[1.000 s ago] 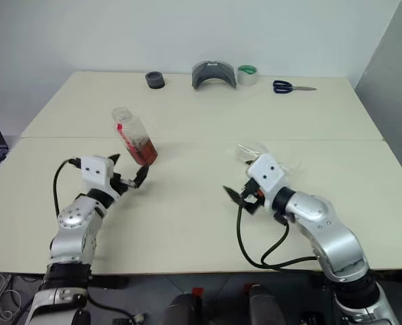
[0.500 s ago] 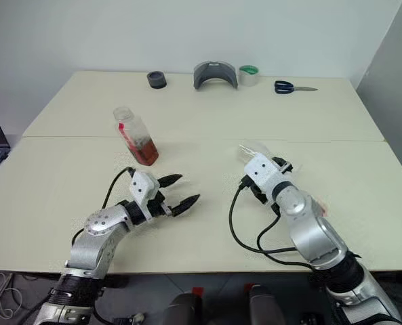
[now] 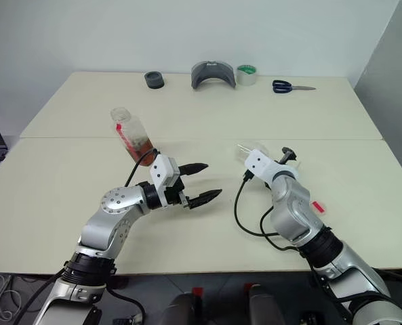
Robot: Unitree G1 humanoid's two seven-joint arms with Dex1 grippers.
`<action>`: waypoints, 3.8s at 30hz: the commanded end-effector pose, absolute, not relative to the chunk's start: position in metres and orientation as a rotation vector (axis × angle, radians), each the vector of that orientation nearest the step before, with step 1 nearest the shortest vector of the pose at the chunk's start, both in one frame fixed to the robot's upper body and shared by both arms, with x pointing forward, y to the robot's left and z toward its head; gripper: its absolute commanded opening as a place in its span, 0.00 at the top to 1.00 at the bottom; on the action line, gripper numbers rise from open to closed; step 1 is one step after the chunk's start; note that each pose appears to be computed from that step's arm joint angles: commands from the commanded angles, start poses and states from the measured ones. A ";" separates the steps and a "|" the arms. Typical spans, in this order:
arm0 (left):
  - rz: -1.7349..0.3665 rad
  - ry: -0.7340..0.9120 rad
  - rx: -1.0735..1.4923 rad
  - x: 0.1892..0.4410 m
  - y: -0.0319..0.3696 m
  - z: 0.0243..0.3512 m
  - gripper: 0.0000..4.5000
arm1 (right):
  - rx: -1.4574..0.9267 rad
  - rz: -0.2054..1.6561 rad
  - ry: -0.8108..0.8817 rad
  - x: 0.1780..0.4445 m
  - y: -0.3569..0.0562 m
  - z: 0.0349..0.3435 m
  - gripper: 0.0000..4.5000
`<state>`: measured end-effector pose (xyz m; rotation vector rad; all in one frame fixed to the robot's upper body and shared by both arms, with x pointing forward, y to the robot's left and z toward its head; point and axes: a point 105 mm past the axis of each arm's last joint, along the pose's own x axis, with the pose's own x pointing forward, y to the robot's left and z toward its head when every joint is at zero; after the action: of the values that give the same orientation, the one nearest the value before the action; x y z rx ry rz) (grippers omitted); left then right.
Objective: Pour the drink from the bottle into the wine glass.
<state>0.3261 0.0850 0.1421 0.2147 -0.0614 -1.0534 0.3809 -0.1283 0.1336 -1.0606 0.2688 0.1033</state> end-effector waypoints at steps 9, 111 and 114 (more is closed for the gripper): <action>-1.064 -0.109 0.221 0.324 0.080 0.141 0.00 | -1.072 0.155 0.257 0.393 -0.115 0.143 0.20; -0.708 -0.077 0.147 0.326 0.170 0.193 0.00 | 0.055 0.659 -0.330 0.392 -0.002 0.164 0.95; -0.695 -0.078 0.151 0.324 0.175 0.192 0.00 | 0.045 0.686 -0.304 0.394 0.004 0.156 0.95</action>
<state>0.3255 0.1669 0.1791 0.1184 -0.0284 -0.7212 0.3952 0.0006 0.1464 0.0405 -0.2585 0.6672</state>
